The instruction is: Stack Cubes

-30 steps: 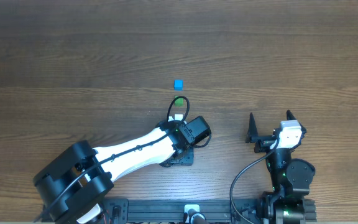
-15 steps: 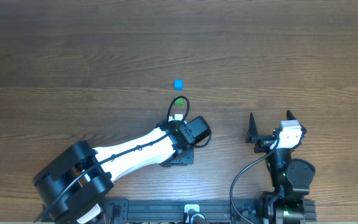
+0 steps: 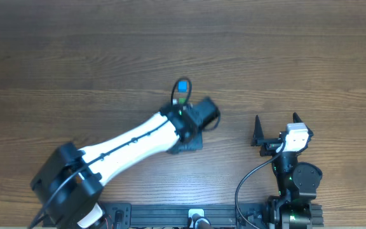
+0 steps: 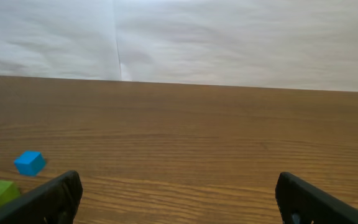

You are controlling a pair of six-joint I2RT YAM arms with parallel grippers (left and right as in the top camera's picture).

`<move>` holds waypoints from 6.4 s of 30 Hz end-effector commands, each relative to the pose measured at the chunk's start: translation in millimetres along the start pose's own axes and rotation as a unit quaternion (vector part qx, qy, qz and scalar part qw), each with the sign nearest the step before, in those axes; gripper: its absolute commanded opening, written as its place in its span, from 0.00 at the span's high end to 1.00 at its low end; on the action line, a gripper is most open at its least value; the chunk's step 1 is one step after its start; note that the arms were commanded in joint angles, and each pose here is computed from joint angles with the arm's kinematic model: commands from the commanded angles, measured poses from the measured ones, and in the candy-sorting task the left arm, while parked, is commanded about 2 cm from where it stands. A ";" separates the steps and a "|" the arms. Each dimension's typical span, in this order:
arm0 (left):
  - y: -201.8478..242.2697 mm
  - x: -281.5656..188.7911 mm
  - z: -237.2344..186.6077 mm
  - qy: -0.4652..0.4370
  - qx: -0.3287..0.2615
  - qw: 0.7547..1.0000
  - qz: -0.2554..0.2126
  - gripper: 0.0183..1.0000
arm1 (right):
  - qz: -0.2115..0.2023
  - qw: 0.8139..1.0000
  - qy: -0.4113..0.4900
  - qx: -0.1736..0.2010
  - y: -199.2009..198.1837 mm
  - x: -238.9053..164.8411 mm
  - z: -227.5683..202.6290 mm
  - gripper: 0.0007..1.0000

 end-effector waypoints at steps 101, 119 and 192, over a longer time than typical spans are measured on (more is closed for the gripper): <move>-10.4 40.4 50.4 0.026 0.014 0.999 0.020 0.00 | 0.000 1.000 -0.001 0.003 0.6 0.0 -1.5 0.01; 5.8 40.4 0.7 0.036 0.000 0.998 0.045 0.11 | 0.000 1.000 -0.001 0.003 0.6 0.0 -1.5 0.01; -18.0 -29.5 72.3 -0.033 -0.025 0.999 0.004 0.92 | 0.000 1.000 -0.001 0.003 0.6 0.0 -1.5 0.01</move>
Point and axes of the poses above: each gripper's point midway between its finger pads, its own x axis out along the fingers, its own y axis along the line the jaws close on, z = x × y, the point moved 4 cm from there along -x, back along the fingers, and after that the axes turned 6 degrees about -x, right-handed, at the moved point
